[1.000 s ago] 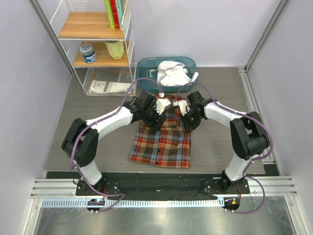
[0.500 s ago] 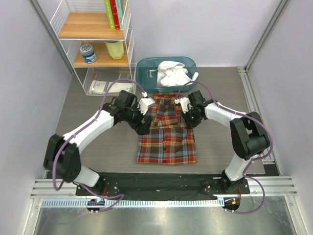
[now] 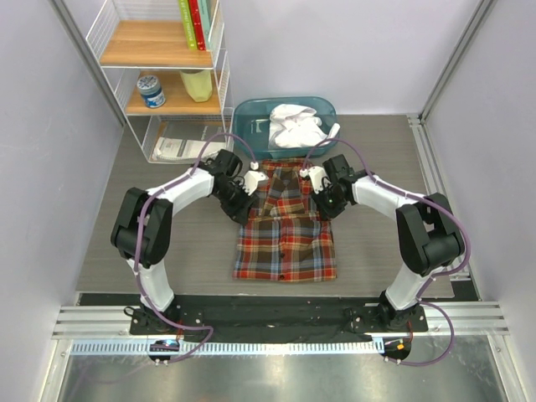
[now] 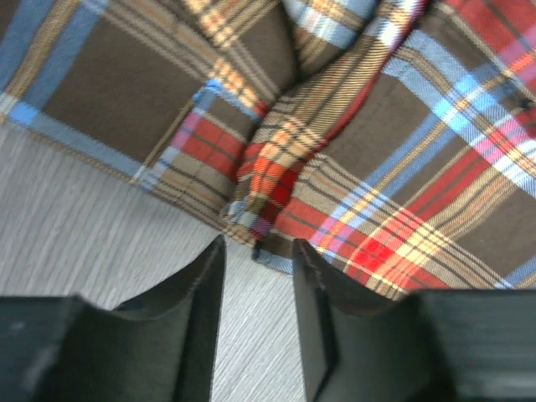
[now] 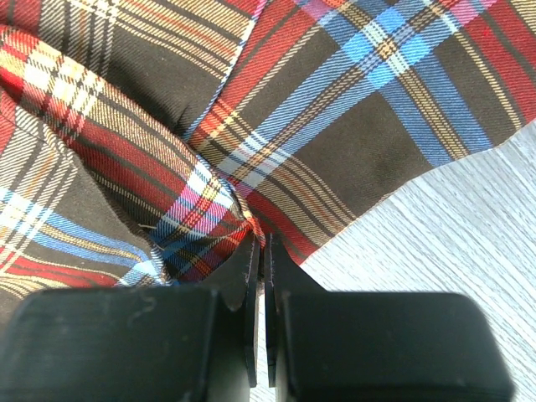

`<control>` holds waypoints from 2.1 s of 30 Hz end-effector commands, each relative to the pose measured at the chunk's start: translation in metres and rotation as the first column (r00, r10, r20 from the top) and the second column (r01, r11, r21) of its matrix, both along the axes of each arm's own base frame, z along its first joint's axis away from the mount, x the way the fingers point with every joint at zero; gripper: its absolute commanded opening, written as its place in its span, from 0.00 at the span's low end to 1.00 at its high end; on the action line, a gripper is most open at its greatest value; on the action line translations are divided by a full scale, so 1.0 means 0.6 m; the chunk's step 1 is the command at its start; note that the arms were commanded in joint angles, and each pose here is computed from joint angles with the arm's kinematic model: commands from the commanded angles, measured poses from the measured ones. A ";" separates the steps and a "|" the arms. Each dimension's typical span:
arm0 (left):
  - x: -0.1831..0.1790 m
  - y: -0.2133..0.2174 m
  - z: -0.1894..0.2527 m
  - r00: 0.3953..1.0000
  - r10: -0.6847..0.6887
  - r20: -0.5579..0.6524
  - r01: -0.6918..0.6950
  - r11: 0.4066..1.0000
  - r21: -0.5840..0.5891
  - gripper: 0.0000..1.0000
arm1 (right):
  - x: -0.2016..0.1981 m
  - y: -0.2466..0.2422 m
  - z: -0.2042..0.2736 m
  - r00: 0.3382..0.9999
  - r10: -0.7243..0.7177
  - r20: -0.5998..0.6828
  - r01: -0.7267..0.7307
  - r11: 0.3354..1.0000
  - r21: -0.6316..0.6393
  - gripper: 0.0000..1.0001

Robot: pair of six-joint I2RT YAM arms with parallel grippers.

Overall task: Fold and stack the long sleeve shirts
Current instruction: Fold the shirt

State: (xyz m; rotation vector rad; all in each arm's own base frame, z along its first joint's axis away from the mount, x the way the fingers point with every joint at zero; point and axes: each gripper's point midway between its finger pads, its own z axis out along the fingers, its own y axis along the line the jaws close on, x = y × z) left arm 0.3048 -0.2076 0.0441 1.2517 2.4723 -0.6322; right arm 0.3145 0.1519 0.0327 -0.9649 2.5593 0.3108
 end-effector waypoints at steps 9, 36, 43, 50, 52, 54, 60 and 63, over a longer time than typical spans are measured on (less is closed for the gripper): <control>0.004 -0.017 0.015 0.998 -0.043 -0.041 0.041 0.998 -0.053 0.23 | 0.019 0.016 0.049 0.998 -0.001 0.062 -0.002 0.998 0.059 0.01; -0.014 -0.011 -0.005 0.990 -0.019 -0.142 0.006 0.996 -0.091 0.40 | 0.023 0.016 0.049 0.999 -0.002 0.052 -0.001 0.998 0.066 0.01; 0.005 -0.017 0.043 0.997 0.005 -0.076 -0.015 0.992 -0.124 0.00 | 0.030 0.014 0.072 0.997 -0.014 0.076 0.009 0.997 0.075 0.01; 0.038 0.003 0.049 0.999 0.045 -0.010 -0.046 0.995 -0.088 0.00 | 0.042 -0.001 0.069 0.996 -0.011 0.089 0.006 0.998 0.055 0.01; 0.049 0.005 0.041 0.998 0.058 0.008 -0.057 0.995 -0.085 0.00 | 0.045 -0.001 0.051 0.997 -0.009 0.072 0.006 0.999 0.047 0.01; 0.053 0.007 0.027 0.998 0.061 0.000 -0.061 0.996 -0.071 0.00 | 0.047 -0.003 0.031 0.999 -0.010 0.053 0.008 0.999 0.037 0.01; 0.066 0.005 -0.003 0.996 0.082 -0.028 -0.084 0.995 -0.055 0.00 | 0.056 0.002 0.015 0.999 -0.026 0.039 0.025 0.999 0.044 0.09; 0.068 0.004 -0.013 0.993 0.105 -0.045 -0.107 0.993 -0.051 0.04 | 0.060 0.002 0.042 0.998 -0.037 0.058 0.034 0.998 0.053 0.26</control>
